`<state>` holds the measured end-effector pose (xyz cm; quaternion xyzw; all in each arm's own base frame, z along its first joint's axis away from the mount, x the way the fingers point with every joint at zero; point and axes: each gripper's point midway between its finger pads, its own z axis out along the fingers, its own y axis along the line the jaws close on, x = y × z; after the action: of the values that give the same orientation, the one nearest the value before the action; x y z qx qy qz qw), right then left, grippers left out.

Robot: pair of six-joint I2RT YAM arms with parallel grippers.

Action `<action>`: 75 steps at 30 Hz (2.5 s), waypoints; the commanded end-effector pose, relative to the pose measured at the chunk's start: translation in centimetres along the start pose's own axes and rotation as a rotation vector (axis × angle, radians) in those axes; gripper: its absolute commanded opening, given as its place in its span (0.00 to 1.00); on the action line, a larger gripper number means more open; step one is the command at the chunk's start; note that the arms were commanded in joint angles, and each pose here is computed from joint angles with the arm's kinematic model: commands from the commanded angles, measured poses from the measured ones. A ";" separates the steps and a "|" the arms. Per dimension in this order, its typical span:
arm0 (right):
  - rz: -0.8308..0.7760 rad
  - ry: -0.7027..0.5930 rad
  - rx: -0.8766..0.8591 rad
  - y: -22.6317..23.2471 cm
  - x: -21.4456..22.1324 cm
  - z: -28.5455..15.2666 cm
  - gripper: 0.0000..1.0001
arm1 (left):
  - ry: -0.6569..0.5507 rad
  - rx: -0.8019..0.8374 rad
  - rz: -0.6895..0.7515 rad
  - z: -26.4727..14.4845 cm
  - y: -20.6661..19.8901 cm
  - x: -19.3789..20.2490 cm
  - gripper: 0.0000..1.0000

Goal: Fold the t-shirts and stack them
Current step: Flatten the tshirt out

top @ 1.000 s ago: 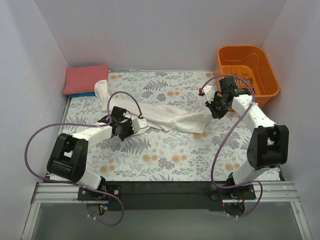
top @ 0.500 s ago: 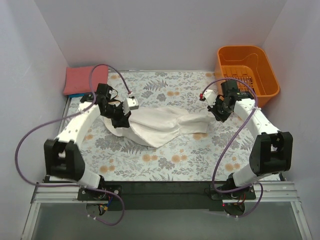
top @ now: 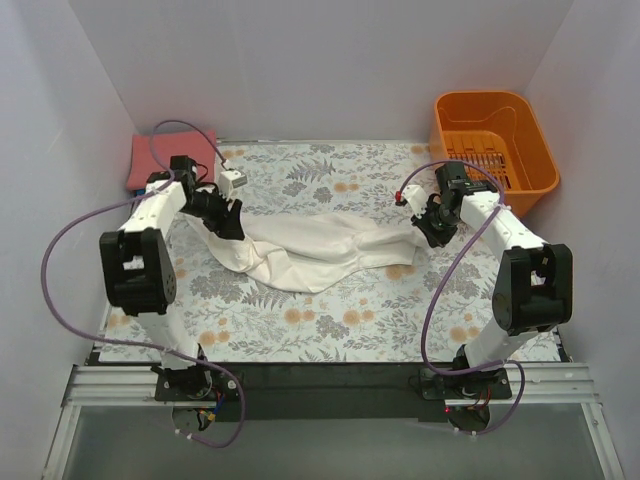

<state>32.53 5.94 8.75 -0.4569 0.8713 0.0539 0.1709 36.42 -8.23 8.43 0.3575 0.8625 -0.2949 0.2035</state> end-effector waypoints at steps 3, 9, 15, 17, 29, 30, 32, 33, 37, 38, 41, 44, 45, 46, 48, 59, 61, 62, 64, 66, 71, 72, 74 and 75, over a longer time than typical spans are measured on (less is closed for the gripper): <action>-0.002 -0.022 0.004 0.2 -0.3 -0.6 0.01 | -0.238 -0.167 0.197 -4.4 -3.3 -4.4 0.53; 0.001 -0.008 0.005 0.3 0.1 -0.4 0.01 | -0.061 -0.415 0.384 0.2 -4.5 -3.7 0.46; 0.010 -0.006 0.001 0.1 0.0 -0.3 0.01 | 0.080 -0.588 0.405 2.1 -3.1 -3.3 0.45; 0.016 -0.004 -0.005 0.2 0.1 -0.1 0.01 | 0.109 -0.625 0.430 2.4 -2.5 -3.0 0.46; 0.016 0.014 0.004 -0.2 0.3 0.0 0.01 | 0.146 -0.603 0.458 2.6 -3.0 -1.5 0.44; 0.017 0.016 0.004 -0.2 0.4 0.1 0.01 | 0.159 -0.590 0.458 2.5 -3.3 -1.0 0.44; 0.018 0.017 0.004 -0.2 0.5 0.1 0.01 | 0.159 -0.572 0.459 2.4 -3.8 -0.7 0.43; 0.018 0.017 0.004 -0.1 0.5 0.1 0.01 | 0.170 -0.558 0.462 2.5 -4.3 -0.4 0.43; 0.020 0.023 -0.003 0.0 0.6 0.3 0.01 | 0.204 -0.526 0.480 3.4 -5.2 0.6 0.43; 0.020 0.025 -0.005 0.1 0.7 0.4 0.01 | 0.210 -0.521 0.481 3.6 -5.3 0.7 0.43; 0.026 0.027 -0.005 -0.1 0.6 0.5 0.01 | 0.228 -0.510 0.470 4.5 -5.4 1.1 0.43; 0.025 0.023 -0.001 -0.3 0.4 0.4 0.01 | 0.237 -0.525 0.468 5.2 -4.7 1.1 0.43; 0.027 0.024 -0.002 -0.2 0.4 0.4 0.01 | 0.229 -0.552 0.472 5.4 -4.1 0.9 0.43; 0.029 0.026 0.000 -0.3 0.4 0.4 0.01 | 0.226 -0.568 0.475 5.4 -3.8 0.7 0.43; 0.028 0.024 0.003 -0.4 0.4 0.3 0.01 | 0.218 -0.591 0.498 5.5 -3.2 0.1 0.43; 0.029 0.032 0.003 -0.3 0.6 0.3 0.01 | 0.204 -0.696 0.575 3.7 -1.1 -2.5 0.23; 0.029 0.032 0.001 -0.2 0.7 0.4 0.01 | 0.202 -0.705 0.582 3.2 -0.8 -3.0 0.20; 0.030 0.034 -0.002 -0.2 0.8 0.4 0.01 | 0.190 -0.712 0.577 2.7 -0.6 -3.6 0.15; 0.030 0.032 -0.002 -0.2 0.7 0.4 0.01 | 0.188 -0.714 0.574 2.3 -0.3 -3.8 0.07; 0.031 0.032 -0.001 -0.2 0.8 0.4 0.01 | 0.189 -0.719 0.574 1.8 0.0 -4.1 0.00; 0.030 0.022 -0.003 -0.3 0.4 0.3 0.01 | 0.154 -0.698 0.532 0.5 0.3 -5.2 0.00; 0.034 0.017 -0.001 -0.4 0.2 0.2 0.01 | 0.146 -0.695 0.510 0.1 0.6 -5.2 0.00; 0.046 -0.002 -0.011 -0.2 -0.3 0.1 0.01 | 0.121 -0.694 0.472 -1.1 1.1 -5.7 0.00; 0.050 -0.014 -0.019 -0.2 -0.7 -0.1 0.01 | 0.118 -0.700 0.455 -1.5 1.5 -5.7 0.00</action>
<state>32.23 5.59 7.79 -0.4454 0.8803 0.0546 0.1536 40.10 -10.02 9.26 0.4891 0.8149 0.1006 0.2943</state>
